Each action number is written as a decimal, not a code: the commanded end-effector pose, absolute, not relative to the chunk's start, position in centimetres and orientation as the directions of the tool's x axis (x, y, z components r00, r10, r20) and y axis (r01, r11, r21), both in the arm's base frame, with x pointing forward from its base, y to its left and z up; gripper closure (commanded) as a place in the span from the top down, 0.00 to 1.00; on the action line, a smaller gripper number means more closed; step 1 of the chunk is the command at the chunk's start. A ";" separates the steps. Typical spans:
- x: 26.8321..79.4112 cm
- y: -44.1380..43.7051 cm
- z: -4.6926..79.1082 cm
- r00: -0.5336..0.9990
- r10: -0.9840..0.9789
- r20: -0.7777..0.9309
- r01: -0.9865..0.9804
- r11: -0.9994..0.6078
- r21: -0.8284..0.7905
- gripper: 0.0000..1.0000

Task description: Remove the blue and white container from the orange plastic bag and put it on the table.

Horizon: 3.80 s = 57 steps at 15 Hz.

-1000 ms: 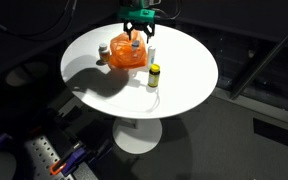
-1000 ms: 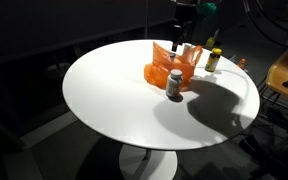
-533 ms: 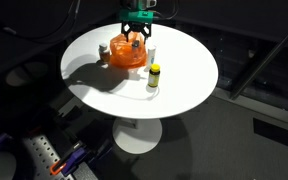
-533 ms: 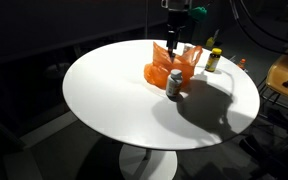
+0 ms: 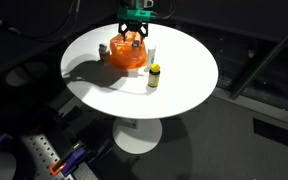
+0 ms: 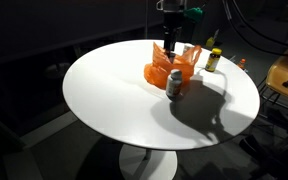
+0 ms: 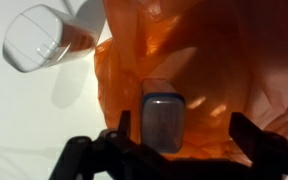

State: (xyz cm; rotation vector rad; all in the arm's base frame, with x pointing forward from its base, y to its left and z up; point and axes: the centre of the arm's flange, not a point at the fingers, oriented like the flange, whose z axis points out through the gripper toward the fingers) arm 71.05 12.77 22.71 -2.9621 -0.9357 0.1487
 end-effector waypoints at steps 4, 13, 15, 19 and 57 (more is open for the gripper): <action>72.7 13.3 22.0 0.797 0.592 -0.120 0.583 -0.806 -0.103 1.00; 72.5 13.7 21.3 0.798 0.582 -0.156 0.570 -0.813 -0.115 0.87; 72.4 13.6 21.6 0.799 0.581 -0.154 0.570 -0.814 -0.111 0.71; 72.6 13.4 22.0 0.804 0.577 -0.148 0.567 -0.817 -0.103 0.38; 54.3 9.6 33.0 0.865 0.490 -0.107 0.471 -0.867 -0.159 0.21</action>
